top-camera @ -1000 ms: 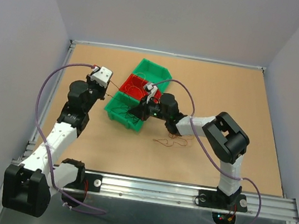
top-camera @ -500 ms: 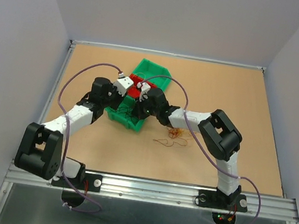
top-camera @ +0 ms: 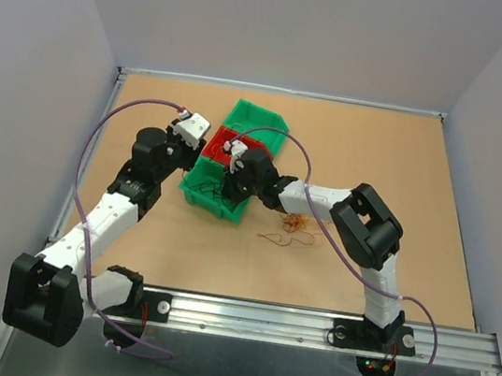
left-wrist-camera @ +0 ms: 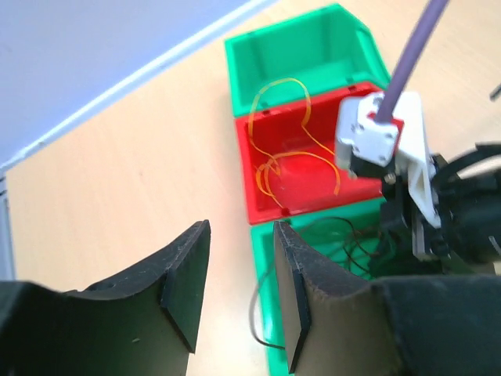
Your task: Untangle the cables
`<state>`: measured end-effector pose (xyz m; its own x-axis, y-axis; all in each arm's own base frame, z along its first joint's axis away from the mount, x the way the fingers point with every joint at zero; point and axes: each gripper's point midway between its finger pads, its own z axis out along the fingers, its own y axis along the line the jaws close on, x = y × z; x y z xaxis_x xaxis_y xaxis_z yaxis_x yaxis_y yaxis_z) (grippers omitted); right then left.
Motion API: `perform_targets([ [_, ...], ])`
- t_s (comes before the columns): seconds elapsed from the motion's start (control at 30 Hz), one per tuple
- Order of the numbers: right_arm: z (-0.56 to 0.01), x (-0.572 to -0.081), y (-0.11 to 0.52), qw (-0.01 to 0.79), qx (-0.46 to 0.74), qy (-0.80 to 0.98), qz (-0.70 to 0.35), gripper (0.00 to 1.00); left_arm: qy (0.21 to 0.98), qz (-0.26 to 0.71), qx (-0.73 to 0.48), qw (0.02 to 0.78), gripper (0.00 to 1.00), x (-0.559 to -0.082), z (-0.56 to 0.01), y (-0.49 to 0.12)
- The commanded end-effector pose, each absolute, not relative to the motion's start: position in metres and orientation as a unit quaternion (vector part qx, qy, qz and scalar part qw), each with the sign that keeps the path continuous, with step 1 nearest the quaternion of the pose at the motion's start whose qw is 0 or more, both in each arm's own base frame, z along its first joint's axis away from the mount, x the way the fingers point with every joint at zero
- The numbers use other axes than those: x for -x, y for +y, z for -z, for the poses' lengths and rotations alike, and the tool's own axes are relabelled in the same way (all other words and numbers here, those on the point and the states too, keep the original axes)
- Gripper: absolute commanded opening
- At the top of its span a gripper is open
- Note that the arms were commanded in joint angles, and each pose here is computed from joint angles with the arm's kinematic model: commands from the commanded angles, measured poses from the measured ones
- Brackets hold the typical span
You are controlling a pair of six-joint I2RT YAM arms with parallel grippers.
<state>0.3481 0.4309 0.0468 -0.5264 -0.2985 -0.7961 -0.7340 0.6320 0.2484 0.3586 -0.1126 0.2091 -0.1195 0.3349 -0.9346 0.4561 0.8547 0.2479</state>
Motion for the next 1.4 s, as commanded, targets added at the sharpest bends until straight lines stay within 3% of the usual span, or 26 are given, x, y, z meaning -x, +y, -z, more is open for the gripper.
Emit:
perform_targets([
  [0.0, -0.021, -0.334, 0.422, 0.332, 0.349, 0.843, -0.241, 0.01, 0.762, 0.019, -0.223, 0.608, 0.49, -0.37, -0.204, -0.093],
  [0.03, -0.024, -0.334, 0.423, 0.335, 0.35, 0.841, -0.241, 0.01, 0.767, 0.015, -0.219, 0.603, 0.49, -0.372, -0.199, -0.089],
  [0.1, -0.035, -0.336, 0.423, 0.346, 0.346, 0.838, -0.241, 0.11, 0.78, 0.015, -0.217, 0.586, 0.49, -0.377, -0.188, -0.085],
  [0.17, -0.05, -0.339, 0.424, 0.36, 0.34, 0.834, -0.243, 0.3, 0.794, 0.018, -0.219, 0.567, 0.49, -0.38, -0.178, -0.082],
  [0.23, -0.062, -0.341, 0.425, 0.37, 0.337, 0.83, -0.246, 0.38, 0.799, 0.026, -0.225, 0.556, 0.5, -0.38, -0.17, -0.084],
  [0.63, -0.112, -0.35, 0.424, 0.416, 0.313, 0.816, -0.252, 0.52, 0.794, 0.038, -0.23, 0.562, 0.5, -0.379, -0.171, -0.085],
  [0.8, -0.129, -0.345, 0.42, 0.427, 0.313, 0.808, -0.259, 0.72, 0.786, 0.04, -0.221, 0.577, 0.5, -0.379, -0.177, -0.081],
  [0.93, -0.139, -0.347, 0.417, 0.44, 0.309, 0.803, -0.258, 0.73, 0.774, 0.045, -0.219, 0.593, 0.5, -0.376, -0.186, -0.08],
  [1.1, -0.156, -0.348, 0.418, 0.457, 0.303, 0.793, -0.267, 0.62, 0.771, 0.047, -0.217, 0.597, 0.5, -0.376, -0.188, -0.078],
  [1.2, -0.163, -0.346, 0.422, 0.459, 0.312, 0.785, -0.276, 0.67, 0.771, 0.05, -0.218, 0.597, 0.5, -0.376, -0.188, -0.078],
  [1.37, -0.16, -0.348, 0.436, 0.453, 0.338, 0.773, -0.289, 0.66, 0.771, 0.052, -0.22, 0.595, 0.5, -0.376, -0.186, -0.078],
])
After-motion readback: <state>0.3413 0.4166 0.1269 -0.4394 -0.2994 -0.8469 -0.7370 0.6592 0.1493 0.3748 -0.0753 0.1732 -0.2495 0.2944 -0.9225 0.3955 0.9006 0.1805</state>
